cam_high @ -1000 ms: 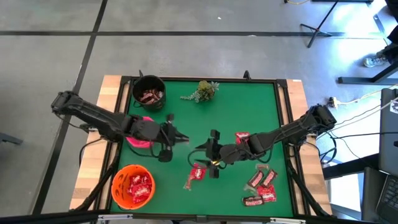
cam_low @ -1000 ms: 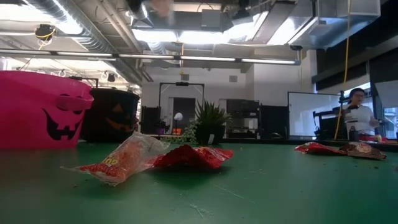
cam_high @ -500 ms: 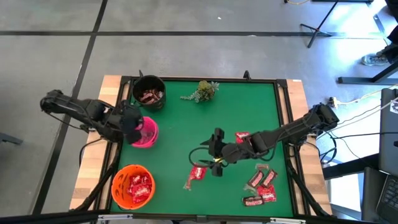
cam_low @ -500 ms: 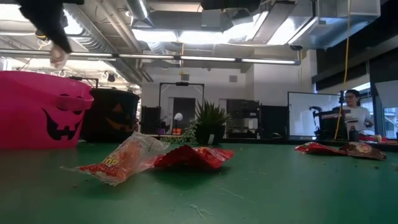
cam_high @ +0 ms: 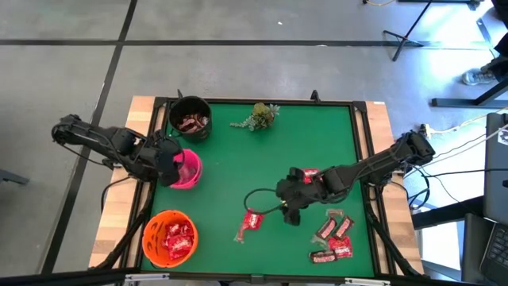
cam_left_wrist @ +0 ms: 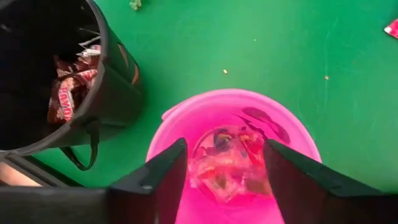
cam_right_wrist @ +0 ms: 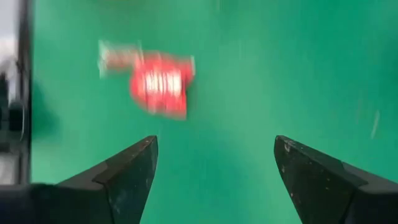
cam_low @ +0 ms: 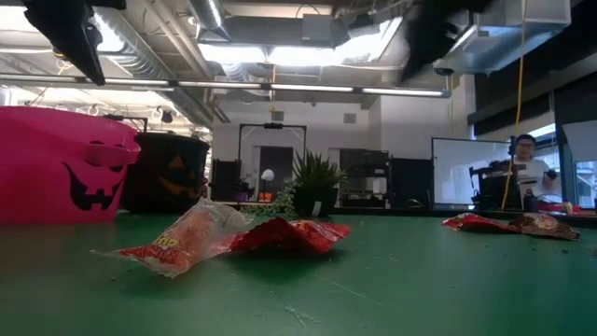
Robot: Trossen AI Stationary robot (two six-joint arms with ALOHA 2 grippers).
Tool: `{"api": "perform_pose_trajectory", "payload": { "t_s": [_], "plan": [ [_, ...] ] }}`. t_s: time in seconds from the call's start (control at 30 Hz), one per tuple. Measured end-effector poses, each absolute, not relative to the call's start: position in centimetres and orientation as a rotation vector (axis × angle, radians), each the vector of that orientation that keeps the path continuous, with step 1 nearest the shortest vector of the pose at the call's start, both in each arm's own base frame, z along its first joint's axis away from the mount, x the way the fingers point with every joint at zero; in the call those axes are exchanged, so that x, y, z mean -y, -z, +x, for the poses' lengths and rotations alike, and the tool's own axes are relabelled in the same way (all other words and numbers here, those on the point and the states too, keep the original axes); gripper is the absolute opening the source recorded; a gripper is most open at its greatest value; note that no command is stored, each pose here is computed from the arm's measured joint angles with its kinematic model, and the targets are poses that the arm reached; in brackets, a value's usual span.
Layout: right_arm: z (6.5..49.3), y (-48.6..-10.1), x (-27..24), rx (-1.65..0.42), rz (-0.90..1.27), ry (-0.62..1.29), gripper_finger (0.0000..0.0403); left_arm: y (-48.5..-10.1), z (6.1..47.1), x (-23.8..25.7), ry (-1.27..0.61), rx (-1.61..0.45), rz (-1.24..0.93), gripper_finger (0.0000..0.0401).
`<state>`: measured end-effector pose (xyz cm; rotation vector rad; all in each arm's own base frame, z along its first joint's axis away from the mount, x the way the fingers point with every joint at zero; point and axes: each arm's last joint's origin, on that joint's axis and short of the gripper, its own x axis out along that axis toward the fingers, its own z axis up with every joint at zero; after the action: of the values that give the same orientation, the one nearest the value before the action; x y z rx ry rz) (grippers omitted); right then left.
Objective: Sort candy
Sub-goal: Put the orange gummy into the pink bucket
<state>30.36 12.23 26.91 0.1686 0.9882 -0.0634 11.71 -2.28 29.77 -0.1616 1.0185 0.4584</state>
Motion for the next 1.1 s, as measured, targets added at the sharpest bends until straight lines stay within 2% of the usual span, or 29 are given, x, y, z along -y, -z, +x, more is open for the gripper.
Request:
{"api": "perform_pose_trajectory", "payload": {
  "t_s": [0.13, 0.3, 0.57, 0.73, 0.9, 1.1],
  "plan": [
    [27.8, -25.8, -12.2, -1.276, 0.313, 0.178, 0.0319, -30.0, 12.1, 2.3, -0.476, -0.960, -0.169, 0.0230],
    [24.5, -25.5, -14.1, -1.442, 0.260, 0.310, 0.0319, -30.6, 13.2, 2.6, -0.426, -0.847, -0.201, 0.0231],
    [20.4, -24.3, -18.2, -1.409, 0.251, 0.426, 0.0319, -31.8, 15.0, 3.2, -0.324, -0.681, -0.150, 0.0208],
    [18.9, -21.8, -17.9, -1.410, 0.265, 0.576, 0.0319, -32.7, 16.2, 3.5, -0.262, -0.564, -0.113, 0.0201],
    [17.6, -18.9, -16.7, -1.463, 0.281, 0.695, 0.0319, -33.0, 16.9, 3.8, -0.220, -0.530, -0.109, 0.0198],
    [16.7, -15.7, -16.2, -1.526, 0.365, 0.649, 0.0319, -32.6, 17.3, 4.1, -0.212, -0.558, -0.098, 0.0198]
  ]
}}
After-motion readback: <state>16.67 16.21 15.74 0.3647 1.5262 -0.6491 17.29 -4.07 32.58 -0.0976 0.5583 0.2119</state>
